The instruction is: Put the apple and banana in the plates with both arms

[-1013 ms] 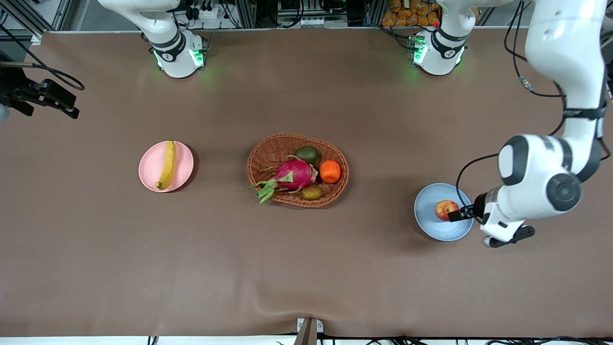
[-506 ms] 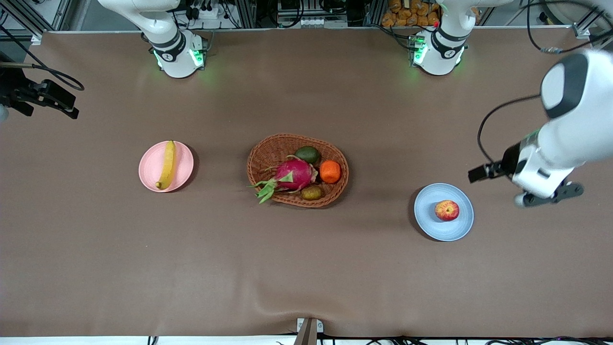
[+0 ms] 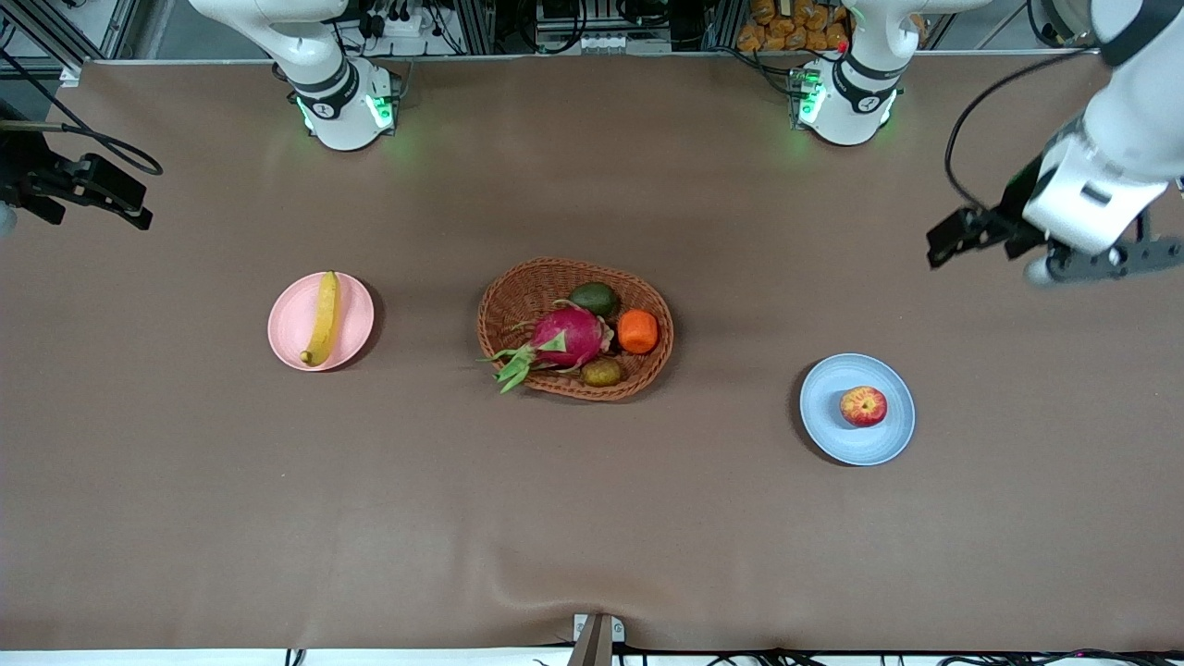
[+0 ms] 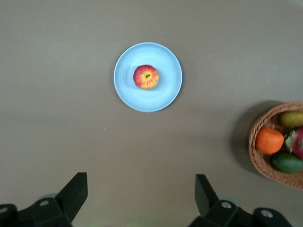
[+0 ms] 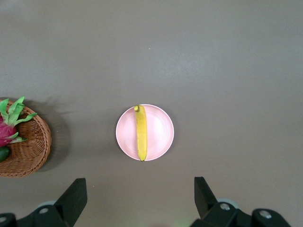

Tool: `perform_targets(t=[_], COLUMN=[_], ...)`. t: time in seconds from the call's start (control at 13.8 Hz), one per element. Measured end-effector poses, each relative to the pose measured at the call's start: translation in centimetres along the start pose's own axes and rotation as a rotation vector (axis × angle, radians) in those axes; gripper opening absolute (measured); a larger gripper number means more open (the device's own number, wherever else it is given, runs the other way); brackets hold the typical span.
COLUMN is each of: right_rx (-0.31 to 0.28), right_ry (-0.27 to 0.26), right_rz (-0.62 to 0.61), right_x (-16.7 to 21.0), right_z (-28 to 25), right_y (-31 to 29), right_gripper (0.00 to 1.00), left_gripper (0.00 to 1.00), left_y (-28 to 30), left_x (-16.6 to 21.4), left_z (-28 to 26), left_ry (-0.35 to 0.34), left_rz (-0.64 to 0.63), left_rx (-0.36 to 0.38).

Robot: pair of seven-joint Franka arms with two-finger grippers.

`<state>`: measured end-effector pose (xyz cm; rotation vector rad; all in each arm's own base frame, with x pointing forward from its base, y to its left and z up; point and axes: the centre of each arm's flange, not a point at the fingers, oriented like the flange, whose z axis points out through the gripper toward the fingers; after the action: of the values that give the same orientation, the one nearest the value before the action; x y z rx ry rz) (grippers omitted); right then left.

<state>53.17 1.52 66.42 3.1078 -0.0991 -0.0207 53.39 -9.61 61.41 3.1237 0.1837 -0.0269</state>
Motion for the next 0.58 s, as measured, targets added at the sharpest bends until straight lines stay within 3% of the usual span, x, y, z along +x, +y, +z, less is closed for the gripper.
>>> perform_targets(t=[0.58], right_rx=[0.000], right_ry=[0.000], right_rz=[0.000], right_x=[0.0], right_z=[0.0], right_y=[0.0], right_gripper=[1.00], left_gripper=[1.00], left_y=[-1.9], left_x=[-4.5], left_z=[-4.0], left_ry=[-0.039], left_rz=[0.064], left_rx=[0.025])
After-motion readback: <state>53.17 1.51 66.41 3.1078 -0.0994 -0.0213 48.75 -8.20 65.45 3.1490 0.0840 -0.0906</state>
